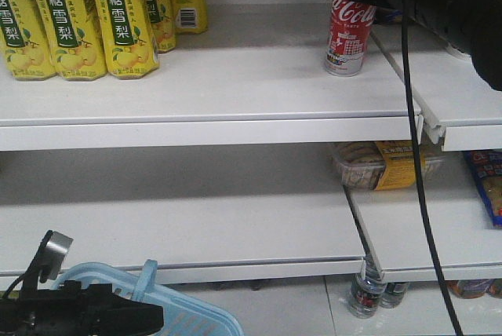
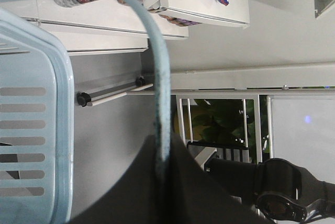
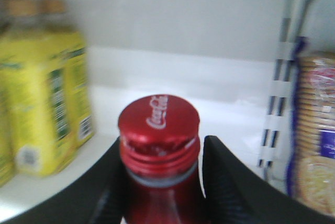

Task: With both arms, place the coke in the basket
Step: 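Lift the bottle off the shelf and lower it toward the basket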

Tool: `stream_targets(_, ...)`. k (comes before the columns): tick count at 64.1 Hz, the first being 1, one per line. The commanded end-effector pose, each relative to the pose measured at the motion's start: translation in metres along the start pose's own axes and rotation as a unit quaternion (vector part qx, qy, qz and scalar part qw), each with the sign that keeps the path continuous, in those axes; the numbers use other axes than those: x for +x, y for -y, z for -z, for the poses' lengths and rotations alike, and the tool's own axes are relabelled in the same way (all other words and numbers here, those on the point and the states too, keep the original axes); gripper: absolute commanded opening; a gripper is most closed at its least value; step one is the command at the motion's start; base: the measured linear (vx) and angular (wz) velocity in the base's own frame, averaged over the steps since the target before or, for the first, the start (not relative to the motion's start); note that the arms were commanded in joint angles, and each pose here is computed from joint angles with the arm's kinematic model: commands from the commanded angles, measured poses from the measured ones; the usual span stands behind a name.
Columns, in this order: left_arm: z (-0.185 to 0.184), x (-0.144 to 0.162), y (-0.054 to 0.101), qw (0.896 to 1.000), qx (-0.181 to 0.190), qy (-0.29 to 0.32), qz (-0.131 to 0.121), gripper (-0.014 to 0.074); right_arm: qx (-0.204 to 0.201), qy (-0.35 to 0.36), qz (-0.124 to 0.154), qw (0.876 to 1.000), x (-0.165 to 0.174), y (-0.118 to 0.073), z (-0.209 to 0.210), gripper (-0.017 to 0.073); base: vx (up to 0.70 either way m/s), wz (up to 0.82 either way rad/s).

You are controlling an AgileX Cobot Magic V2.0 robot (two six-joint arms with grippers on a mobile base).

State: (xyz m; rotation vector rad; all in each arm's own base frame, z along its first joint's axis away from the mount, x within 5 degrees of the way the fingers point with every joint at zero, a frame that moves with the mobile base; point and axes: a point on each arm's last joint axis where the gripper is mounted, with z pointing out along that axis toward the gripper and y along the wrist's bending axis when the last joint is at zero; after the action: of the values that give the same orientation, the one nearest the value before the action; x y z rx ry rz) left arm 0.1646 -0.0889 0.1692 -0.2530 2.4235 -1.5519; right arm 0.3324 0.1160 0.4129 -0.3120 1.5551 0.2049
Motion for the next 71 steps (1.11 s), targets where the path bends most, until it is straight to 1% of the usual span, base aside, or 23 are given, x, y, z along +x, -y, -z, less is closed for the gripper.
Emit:
stream_targets(1, 0.002, -0.005, 0.016, 0.998, 0.058, 0.022, 0.002, -0.0006, -0.015, 0.065, 0.035, 0.997, -0.040, -0.011, 0.027, -0.0009, 0.00, 0.00)
stream_targets(6, 0.002, -0.005, 0.016, 0.998, 0.058, 0.022, 0.002, -0.0006, -0.039, 0.066, 0.057, 0.995, -0.048, -0.025, 0.040, -0.0008, 0.00, 0.00)
stream_targets(12, 0.002, -0.005, 0.016, 0.998, 0.058, 0.022, 0.002, -0.0006, -0.071, 0.062, 0.062, 0.994, -0.057, -0.041, 0.056, -0.0006, 0.00, 0.00)
stream_targets(19, 0.002, -0.005, 0.016, 0.998, 0.058, 0.022, 0.002, -0.0006, -0.107, 0.059, 0.062, 0.991, -0.066, -0.056, 0.076, -0.0005, 0.00, 0.00)
stream_targets(27, 0.002, -0.005, 0.016, 0.998, 0.058, 0.022, 0.002, -0.0006, -0.135, 0.074, 0.060, 0.986, -0.073, -0.067, 0.099, -0.0005, 0.00, 0.00)
stream_targets(35, 0.002, -0.005, 0.016, 0.998, 0.058, 0.022, 0.002, -0.0006, -0.159, 0.079, 0.041, 0.983, -0.069, -0.071, 0.123, -0.0005, 0.00, 0.00)
stream_targets(43, 0.002, -0.005, 0.016, 0.998, 0.058, 0.022, 0.002, -0.0006, -0.194, 0.056, 0.020, 0.979, -0.051, -0.080, 0.144, -0.0005, 0.00, 0.00)
stream_targets(52, 0.002, -0.005, 0.016, 0.998, 0.058, 0.022, 0.002, -0.0006, -0.238, 0.006, -0.009, 0.971, -0.018, -0.097, 0.152, -0.0005, 0.00, 0.00)
stream_targets(63, 0.002, -0.005, 0.016, 0.998, 0.058, 0.022, 0.002, -0.0006, -0.287, -0.066, -0.030, 0.955, 0.025, -0.123, 0.155, -0.0005, 0.00, 0.00)
stream_targets(66, 0.002, -0.005, 0.016, 0.998, 0.058, 0.022, 0.002, -0.0006, -0.295, -0.079, -0.036, 0.952, 0.034, -0.128, 0.156, -0.0005, 0.00, 0.00)
stream_targets(71, 0.002, -0.005, 0.016, 0.998, 0.058, 0.022, 0.002, -0.0006, -0.303, -0.103, -0.056, 0.946, 0.050, -0.136, 0.157, -0.0005, 0.00, 0.00)
